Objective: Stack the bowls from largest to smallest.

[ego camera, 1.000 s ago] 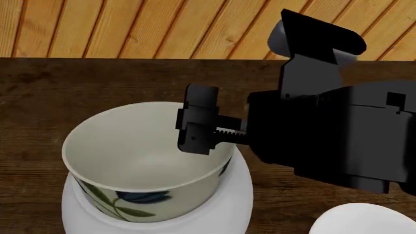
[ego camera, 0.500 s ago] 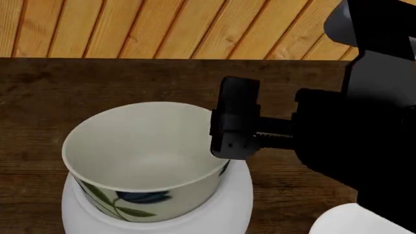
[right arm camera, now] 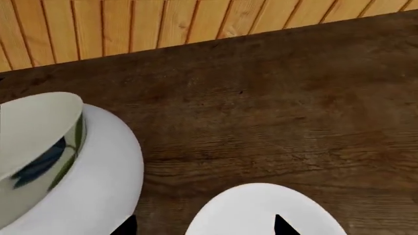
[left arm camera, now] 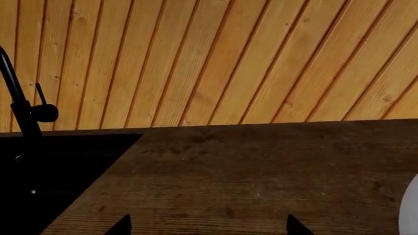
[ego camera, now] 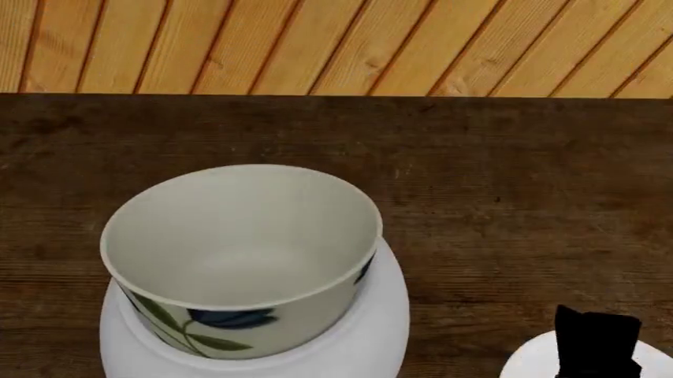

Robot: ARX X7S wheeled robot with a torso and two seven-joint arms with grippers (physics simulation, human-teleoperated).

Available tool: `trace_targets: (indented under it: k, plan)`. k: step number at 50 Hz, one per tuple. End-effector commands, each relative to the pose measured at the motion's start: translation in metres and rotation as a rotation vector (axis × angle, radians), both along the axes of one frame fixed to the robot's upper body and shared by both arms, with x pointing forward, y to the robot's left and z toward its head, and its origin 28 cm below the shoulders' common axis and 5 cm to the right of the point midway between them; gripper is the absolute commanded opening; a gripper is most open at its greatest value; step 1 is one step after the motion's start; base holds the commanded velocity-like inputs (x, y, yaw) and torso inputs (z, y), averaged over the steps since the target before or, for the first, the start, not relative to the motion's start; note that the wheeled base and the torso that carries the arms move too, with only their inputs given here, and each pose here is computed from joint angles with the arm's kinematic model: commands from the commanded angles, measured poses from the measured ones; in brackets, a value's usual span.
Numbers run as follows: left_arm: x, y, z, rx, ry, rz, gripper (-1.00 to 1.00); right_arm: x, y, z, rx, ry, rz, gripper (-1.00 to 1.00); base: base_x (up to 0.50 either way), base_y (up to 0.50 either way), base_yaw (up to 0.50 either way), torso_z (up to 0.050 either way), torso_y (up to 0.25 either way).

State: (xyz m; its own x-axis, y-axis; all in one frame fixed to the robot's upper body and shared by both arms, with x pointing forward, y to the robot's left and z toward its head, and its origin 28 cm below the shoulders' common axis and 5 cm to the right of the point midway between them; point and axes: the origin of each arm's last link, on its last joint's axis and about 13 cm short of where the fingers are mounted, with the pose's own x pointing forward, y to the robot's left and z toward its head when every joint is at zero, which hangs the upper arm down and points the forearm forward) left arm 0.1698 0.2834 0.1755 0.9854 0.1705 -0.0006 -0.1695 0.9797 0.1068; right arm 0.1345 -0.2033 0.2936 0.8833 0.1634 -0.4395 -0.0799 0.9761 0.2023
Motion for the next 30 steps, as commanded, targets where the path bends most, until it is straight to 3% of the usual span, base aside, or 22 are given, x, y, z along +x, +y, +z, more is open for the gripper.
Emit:
trace_targets:
  k: [1, 16, 30]
  plan:
    - [-0.001, 0.0, 0.0, -0.016, -0.003, -0.029, 1.0, -0.023, -0.024, -0.015, -0.105, -0.016, -0.122, 1.0, 0.0, 0.0, 0.0, 0.0, 0.0]
    - [-0.001, 0.0, -0.003, -0.011, 0.005, -0.024, 1.0, -0.015, -0.044, -0.041, -0.14, 0.024, -0.259, 1.0, 0.0, 0.0, 0.0, 0.0, 0.0]
    - [-0.001, -0.003, -0.004, -0.007, 0.007, -0.032, 1.0, -0.002, -0.043, -0.076, -0.099, 0.094, -0.259, 1.0, 0.0, 0.0, 0.0, 0.0, 0.0]
